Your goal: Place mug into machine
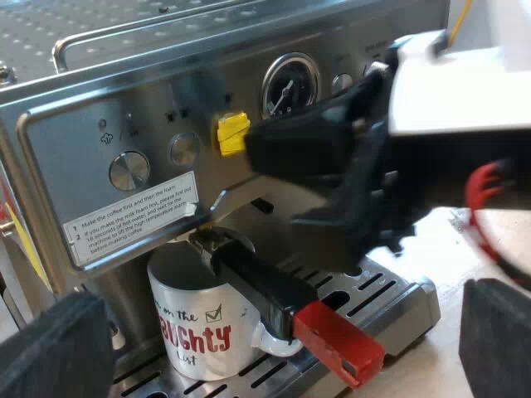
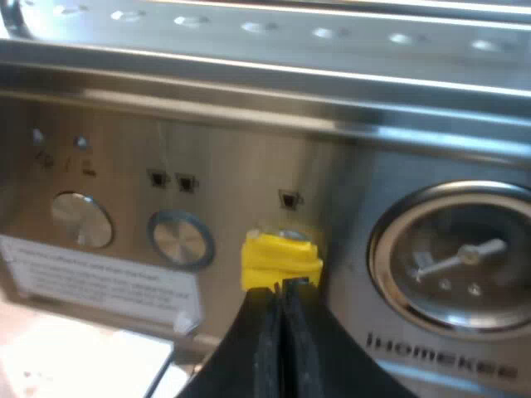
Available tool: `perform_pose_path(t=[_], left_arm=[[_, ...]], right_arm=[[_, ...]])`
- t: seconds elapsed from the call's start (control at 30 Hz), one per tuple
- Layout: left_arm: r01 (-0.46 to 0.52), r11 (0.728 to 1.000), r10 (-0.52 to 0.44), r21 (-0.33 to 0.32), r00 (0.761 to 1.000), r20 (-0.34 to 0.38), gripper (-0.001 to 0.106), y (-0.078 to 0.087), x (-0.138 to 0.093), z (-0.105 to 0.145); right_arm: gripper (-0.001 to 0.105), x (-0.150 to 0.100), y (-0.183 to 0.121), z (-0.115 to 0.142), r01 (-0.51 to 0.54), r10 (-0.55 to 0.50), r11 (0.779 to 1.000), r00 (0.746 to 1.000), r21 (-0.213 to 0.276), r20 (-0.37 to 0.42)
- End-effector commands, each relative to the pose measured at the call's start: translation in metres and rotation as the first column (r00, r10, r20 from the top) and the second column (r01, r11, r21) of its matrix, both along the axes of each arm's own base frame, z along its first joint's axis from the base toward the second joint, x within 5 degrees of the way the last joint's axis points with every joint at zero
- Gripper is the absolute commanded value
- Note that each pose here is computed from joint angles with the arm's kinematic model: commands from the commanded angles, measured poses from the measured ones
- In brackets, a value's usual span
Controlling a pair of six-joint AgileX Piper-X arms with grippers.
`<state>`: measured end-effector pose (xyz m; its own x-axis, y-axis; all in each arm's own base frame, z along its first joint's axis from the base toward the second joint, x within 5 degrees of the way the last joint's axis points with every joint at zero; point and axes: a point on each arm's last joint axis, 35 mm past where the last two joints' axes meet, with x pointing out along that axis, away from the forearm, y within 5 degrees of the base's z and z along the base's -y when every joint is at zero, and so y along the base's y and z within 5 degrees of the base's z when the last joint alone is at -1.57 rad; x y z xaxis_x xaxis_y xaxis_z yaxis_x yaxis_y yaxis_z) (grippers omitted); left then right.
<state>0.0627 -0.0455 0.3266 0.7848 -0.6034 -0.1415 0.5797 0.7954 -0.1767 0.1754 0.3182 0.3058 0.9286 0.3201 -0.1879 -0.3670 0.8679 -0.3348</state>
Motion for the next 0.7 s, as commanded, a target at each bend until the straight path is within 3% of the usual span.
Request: perform_pose_path(t=[0.03, 0.13, 0.2, 0.27, 0.33, 0.57, 0.63, 0.7], left_arm=[[-0.009, 1.000, 0.009, -0.020, 1.000, 0.012, 0.085, 0.000, 0.000, 0.004], [-0.009, 1.000, 0.009, -0.020, 1.000, 0.012, 0.085, 0.000, 0.000, 0.004], [-0.010, 1.000, 0.011, -0.020, 1.000, 0.012, 0.085, 0.001, 0.000, 0.004], [-0.010, 1.000, 0.011, -0.021, 1.000, 0.014, 0.085, 0.001, 0.000, 0.004], [-0.010, 1.000, 0.011, -0.026, 1.000, 0.020, 0.085, 0.001, -0.001, 0.007], [-0.008, 0.998, 0.012, -0.063, 0.997, 0.073, 0.085, 0.009, -0.012, 0.035], [-0.014, 0.994, 0.025, -0.110, 0.995, 0.097, 0.085, 0.012, -0.017, 0.054], [-0.031, 0.991, 0.044, -0.130, 0.994, 0.099, 0.085, 0.014, -0.018, 0.062]], right_arm=[[0.014, -0.018, 0.000, 0.017, -0.029, 0.029, 0.999, 1.000, 0.025, 0.013], [0.040, -0.032, -0.003, 0.023, -0.058, 0.058, 0.998, 0.998, 0.023, -0.003], [0.058, -0.039, -0.009, 0.028, -0.070, 0.070, 0.997, 0.997, -0.008, -0.017], [0.063, -0.042, -0.015, 0.030, -0.067, 0.067, 0.998, 0.997, -0.013, -0.040], [0.066, -0.045, -0.023, 0.034, -0.060, 0.059, 0.998, 0.996, -0.008, -0.060], [0.066, -0.055, -0.059, 0.055, -0.082, 0.074, 0.991, 0.994, -0.104, -0.084], [0.066, -0.056, -0.069, 0.063, -0.113, 0.102, 0.986, 0.991, -0.125, -0.087], [0.066, -0.048, -0.094, 0.076, -0.110, 0.101, 0.991, 0.989, -0.081, -0.104]])
